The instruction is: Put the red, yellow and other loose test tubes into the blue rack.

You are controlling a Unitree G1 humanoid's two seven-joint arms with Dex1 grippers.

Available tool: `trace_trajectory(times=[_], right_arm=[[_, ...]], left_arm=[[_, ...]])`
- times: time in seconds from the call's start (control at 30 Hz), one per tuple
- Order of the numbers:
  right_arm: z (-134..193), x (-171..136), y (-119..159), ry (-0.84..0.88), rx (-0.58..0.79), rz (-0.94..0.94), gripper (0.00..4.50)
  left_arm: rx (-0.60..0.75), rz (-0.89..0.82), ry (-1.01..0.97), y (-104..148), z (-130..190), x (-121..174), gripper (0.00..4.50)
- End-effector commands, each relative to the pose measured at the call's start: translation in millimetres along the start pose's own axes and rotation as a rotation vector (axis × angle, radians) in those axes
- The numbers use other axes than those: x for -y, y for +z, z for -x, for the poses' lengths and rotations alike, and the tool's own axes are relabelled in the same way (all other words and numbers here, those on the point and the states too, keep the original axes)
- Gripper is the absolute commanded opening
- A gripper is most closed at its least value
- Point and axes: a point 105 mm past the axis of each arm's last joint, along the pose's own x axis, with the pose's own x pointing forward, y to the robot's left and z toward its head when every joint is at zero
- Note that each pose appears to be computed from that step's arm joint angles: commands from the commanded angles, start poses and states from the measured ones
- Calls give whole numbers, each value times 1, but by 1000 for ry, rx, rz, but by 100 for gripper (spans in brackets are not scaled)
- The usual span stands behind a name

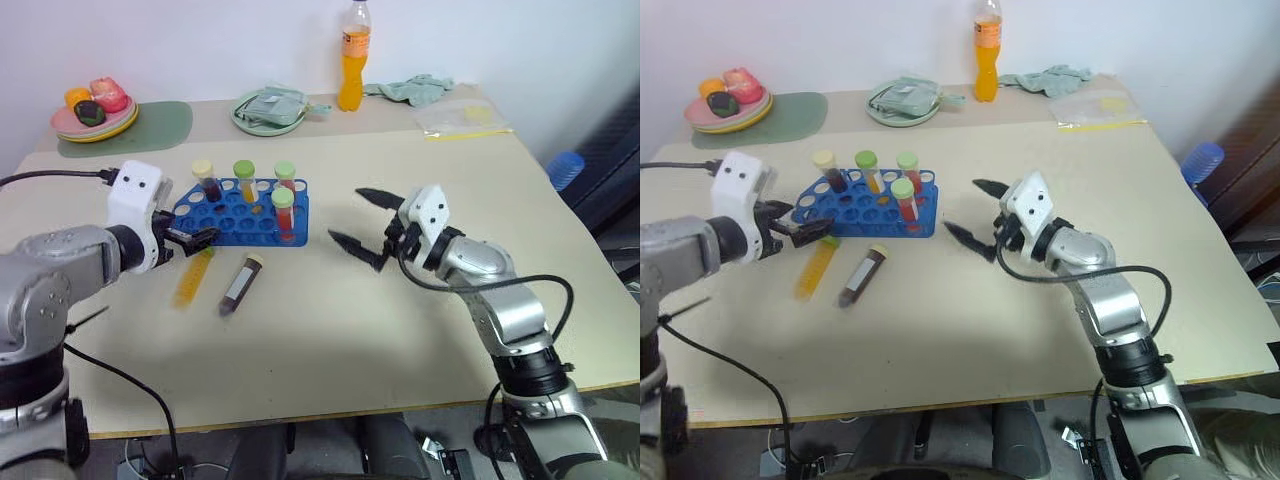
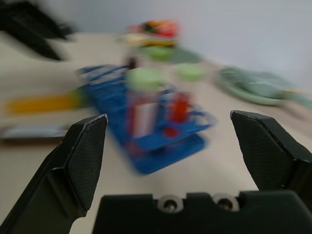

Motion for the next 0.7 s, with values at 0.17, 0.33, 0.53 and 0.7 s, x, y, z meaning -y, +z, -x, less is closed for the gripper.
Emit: trace_trajectory(times=[0.17,0.33,0.53,0.7], right_arm=[[12,-27,2,143,-44,15,447],[12,-31,0,152,-53,20,447],[13,-40,-4,192,-70,27,447],[14,-43,-4,201,-74,32,447]], left_arm=[[-184,-35,-94,-11,-7,15,450],[-271,-5,50,-25,-13,-6,450],[-314,88,180,-32,-24,-24,450],[-335,158,182,-36,-36,-18,450]])
